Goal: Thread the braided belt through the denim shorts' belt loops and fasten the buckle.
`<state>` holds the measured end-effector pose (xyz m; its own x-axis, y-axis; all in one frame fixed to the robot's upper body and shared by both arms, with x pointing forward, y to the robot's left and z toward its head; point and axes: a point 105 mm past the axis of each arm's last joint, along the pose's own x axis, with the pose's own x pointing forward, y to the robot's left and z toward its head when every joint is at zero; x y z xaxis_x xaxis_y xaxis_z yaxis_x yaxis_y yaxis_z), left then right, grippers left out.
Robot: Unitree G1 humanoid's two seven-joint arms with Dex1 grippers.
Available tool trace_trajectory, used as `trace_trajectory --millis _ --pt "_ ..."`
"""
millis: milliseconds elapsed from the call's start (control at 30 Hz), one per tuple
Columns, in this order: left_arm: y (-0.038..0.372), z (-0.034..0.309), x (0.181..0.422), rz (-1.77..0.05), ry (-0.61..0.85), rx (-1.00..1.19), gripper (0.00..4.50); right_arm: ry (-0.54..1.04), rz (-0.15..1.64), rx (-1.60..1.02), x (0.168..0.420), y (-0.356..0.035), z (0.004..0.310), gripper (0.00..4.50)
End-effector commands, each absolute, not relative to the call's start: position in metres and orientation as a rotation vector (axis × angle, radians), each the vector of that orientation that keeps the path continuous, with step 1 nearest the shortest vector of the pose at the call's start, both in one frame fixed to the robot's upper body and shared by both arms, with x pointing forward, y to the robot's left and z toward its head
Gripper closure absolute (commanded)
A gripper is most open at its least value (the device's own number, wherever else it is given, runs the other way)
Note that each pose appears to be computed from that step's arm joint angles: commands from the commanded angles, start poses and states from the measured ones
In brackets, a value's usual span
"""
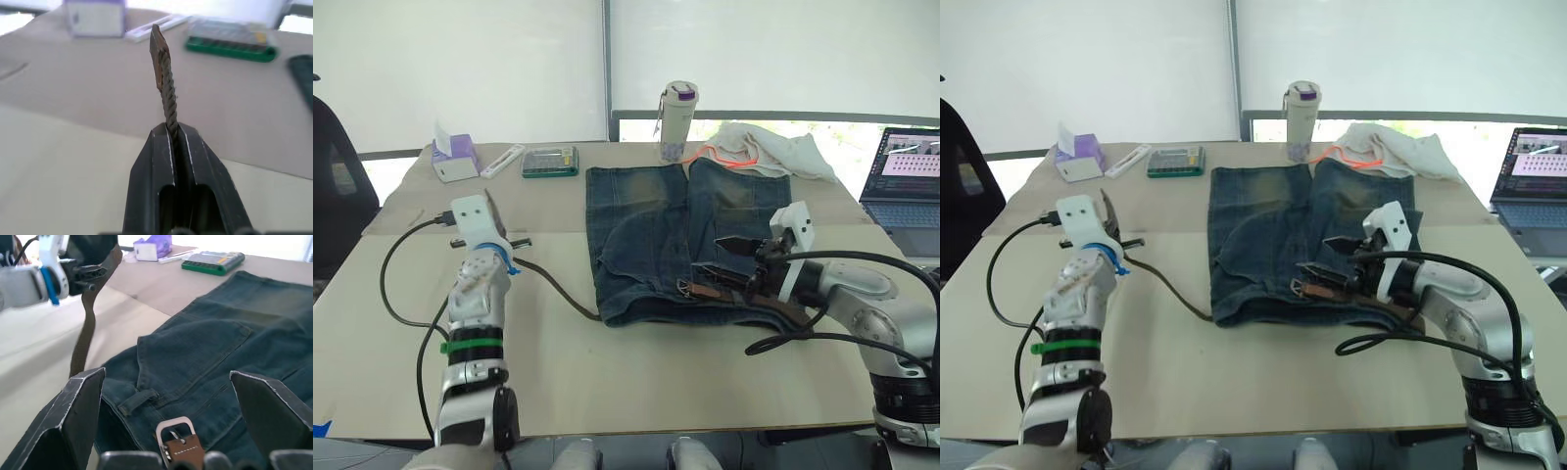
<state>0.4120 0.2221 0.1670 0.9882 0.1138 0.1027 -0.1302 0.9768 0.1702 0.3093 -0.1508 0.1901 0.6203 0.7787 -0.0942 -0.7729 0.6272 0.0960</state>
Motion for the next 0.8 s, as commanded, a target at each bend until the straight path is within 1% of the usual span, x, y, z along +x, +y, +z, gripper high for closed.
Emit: trace_trajectory --millis 33,167,300,367,433,467,533,667,733,767,800 --pt "0.152 0.213 0.396 -0.118 -0.420 0.615 4.48 0.083 0.952 0.174 0.297 -0.136 0.215 0.00" --pt "0.104 0.214 0.380 -0.272 -0.601 0.864 4.48 0.100 0.943 0.297 0.300 -0.126 0.225 0.00" --pt "0.071 0.211 0.362 -0.383 -0.793 1.083 4.48 0.109 0.898 0.384 0.307 -0.121 0.237 0.00" --pt "0.062 0.208 0.355 -0.428 -0.873 1.168 4.48 0.128 0.875 0.422 0.310 -0.122 0.240 0.00" --pt "0.056 0.207 0.350 -0.449 -0.941 1.205 4.48 0.194 0.868 0.498 0.312 -0.121 0.238 0.00" --pt "0.052 0.209 0.345 -0.460 -1.002 1.232 4.48 0.220 0.864 0.540 0.313 -0.121 0.238 0.00" --pt "0.047 0.212 0.339 -0.468 -1.076 1.248 4.48 0.231 0.869 0.598 0.313 -0.119 0.241 0.00" --pt "0.036 0.204 0.334 -0.535 -1.130 1.287 4.48 0.247 0.860 0.669 0.314 -0.116 0.248 0.00" --pt "0.036 0.203 0.334 -0.541 -1.136 1.290 4.48 0.246 0.845 0.688 0.314 -0.115 0.249 0.00" --pt "0.036 0.202 0.335 -0.543 -1.138 1.300 4.50 0.240 0.831 0.702 0.315 -0.115 0.250 0.57" --pt "0.037 0.202 0.336 -0.545 -1.141 1.307 4.50 0.238 0.819 0.713 0.316 -0.115 0.251 0.86"
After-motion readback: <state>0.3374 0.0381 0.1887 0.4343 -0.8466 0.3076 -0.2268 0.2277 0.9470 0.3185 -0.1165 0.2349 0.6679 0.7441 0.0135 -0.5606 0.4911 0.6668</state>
